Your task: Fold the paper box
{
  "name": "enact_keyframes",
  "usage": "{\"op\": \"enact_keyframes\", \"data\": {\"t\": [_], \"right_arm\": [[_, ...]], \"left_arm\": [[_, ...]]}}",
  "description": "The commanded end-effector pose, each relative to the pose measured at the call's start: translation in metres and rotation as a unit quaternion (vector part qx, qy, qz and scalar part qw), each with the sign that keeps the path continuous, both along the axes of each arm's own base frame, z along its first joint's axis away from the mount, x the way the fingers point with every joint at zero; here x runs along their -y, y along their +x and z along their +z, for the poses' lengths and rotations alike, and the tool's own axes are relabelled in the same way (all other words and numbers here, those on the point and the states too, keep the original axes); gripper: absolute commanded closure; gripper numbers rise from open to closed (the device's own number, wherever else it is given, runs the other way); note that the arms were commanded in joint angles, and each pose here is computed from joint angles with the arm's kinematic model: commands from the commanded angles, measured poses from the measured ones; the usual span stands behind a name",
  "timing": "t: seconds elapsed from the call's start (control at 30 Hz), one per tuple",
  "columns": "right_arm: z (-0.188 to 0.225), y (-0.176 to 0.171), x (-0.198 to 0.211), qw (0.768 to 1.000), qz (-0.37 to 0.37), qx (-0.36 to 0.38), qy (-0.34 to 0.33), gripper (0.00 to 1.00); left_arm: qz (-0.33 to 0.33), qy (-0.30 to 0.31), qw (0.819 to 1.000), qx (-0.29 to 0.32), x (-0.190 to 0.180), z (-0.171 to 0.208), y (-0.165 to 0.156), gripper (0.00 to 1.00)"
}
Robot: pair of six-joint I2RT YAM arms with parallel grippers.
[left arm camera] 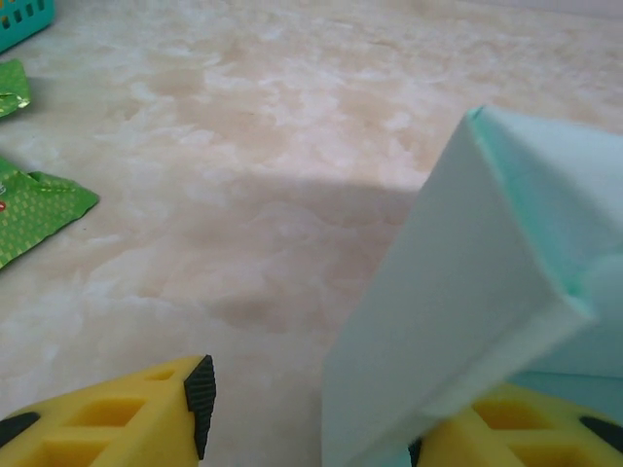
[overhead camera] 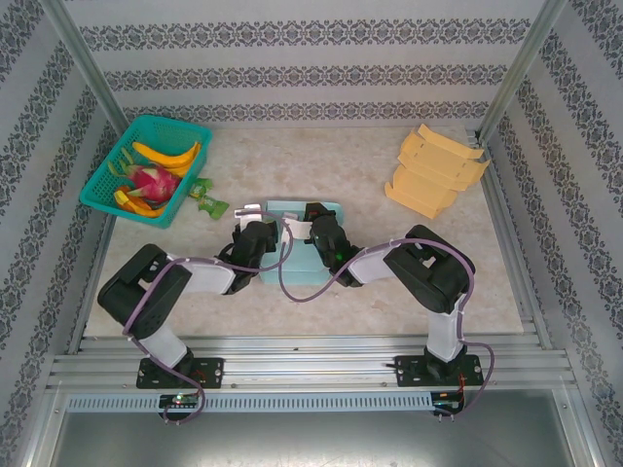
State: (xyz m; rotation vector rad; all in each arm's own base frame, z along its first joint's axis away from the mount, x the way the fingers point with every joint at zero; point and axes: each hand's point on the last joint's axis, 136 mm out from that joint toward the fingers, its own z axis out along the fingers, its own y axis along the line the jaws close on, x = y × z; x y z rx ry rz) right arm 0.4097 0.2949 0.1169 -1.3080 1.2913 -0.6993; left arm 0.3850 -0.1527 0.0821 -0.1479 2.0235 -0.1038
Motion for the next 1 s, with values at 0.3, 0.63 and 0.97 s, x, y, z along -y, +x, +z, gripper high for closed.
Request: {"op": "enact_keyframes", "data": {"t": [0.3, 0.63, 0.97], "right_arm": [[-0.030, -0.007, 0.004, 0.999, -0.010, -0.049, -0.011, 1.00], [-0.031, -0.008, 0.002, 0.999, -0.007, -0.052, -0.010, 1.00], [-0.030, -0.010, -0.003, 0.999, 0.005, -0.054, 0.000, 0.84]], "left_arm": [[-0.042, 0.001, 0.999, 0.016, -0.001, 0.022, -0.006, 0.46], [-0.090, 0.051, 0.994, 0.017, 0.024, 0.007, 0.019, 0.57], [-0.062, 0.064, 0.995, 0.033, 0.019, 0.001, 0.028, 0.99]]}}
